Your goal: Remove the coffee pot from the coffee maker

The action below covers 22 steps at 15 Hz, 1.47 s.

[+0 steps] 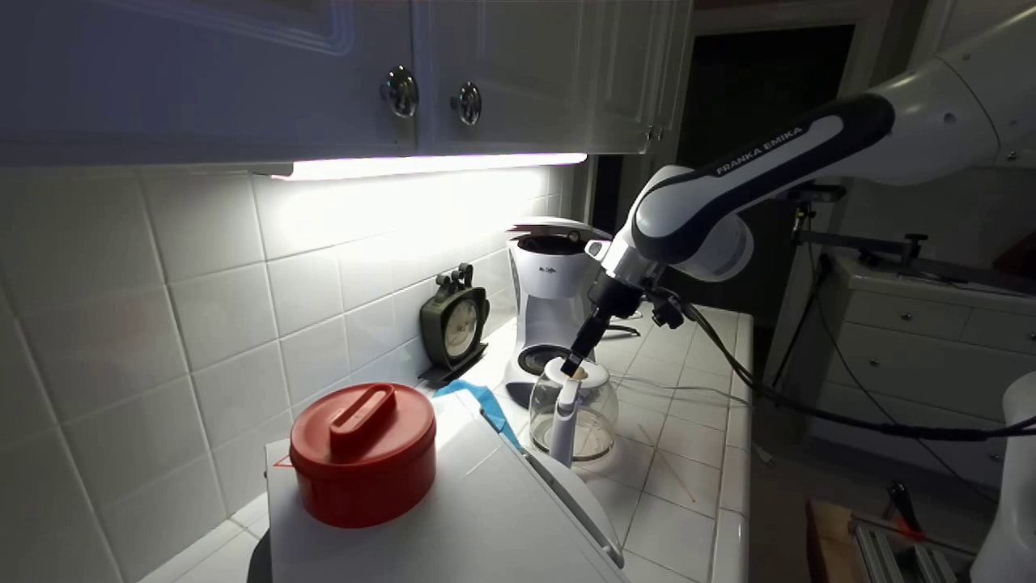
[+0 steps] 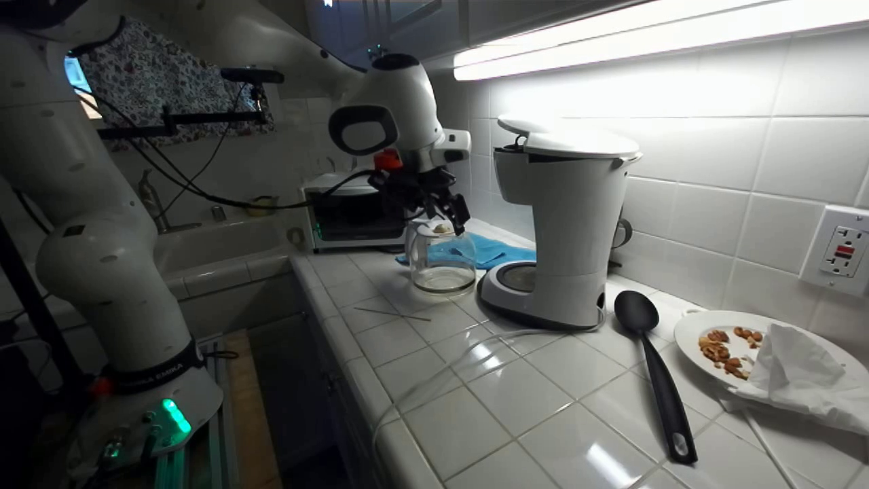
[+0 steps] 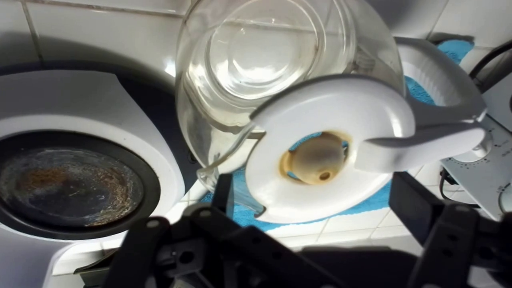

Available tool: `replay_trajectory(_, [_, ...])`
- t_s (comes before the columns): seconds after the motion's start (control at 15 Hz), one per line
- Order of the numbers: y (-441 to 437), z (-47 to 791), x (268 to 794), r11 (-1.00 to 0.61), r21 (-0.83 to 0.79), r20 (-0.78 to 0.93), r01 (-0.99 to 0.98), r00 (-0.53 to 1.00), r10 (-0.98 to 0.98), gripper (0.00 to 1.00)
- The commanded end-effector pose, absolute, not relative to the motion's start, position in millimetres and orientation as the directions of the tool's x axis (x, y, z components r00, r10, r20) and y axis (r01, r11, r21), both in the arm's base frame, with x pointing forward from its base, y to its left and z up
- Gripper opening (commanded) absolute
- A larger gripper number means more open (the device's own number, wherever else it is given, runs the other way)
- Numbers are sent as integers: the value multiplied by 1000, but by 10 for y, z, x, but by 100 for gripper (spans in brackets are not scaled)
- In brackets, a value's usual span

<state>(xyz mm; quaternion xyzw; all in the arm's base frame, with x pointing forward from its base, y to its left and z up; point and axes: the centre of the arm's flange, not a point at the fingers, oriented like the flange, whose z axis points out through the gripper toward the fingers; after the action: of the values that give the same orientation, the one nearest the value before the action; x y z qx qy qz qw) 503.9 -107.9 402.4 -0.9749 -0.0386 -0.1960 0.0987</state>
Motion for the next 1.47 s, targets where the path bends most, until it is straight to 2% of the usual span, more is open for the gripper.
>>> replay_trajectory(0.0, [-1100, 3992, 5117, -969, -210, 390, 129, 920, 38, 100])
replay_trajectory(0.27, [-1097, 4001, 5123, -965, -231, 386, 123, 922, 25, 100])
replay_trajectory(0.33, [-1095, 4006, 5124, -964, -237, 385, 119, 923, 20, 79])
replay_trajectory(0.47, [-1094, 4016, 5126, -963, -243, 383, 117, 924, 16, 68])
replay_trajectory(0.8, [-1104, 4043, 5137, -963, -244, 386, 113, 923, 10, 30])
replay_trajectory(0.93, [-1106, 4080, 5154, -963, -248, 392, 110, 920, 5, 21])
replay_trajectory(1.07, [-1100, 4072, 5155, -963, -248, 391, 109, 920, 4, 6])
replay_trajectory(1.27, [-1088, 4057, 5160, -962, -251, 386, 110, 922, 5, 3])
replay_trajectory(1.33, [-1083, 4057, 5163, -961, -252, 385, 110, 923, 4, 6])
replay_trajectory(1.4, [-1082, 4061, 5163, -962, -252, 387, 108, 922, 3, 3])
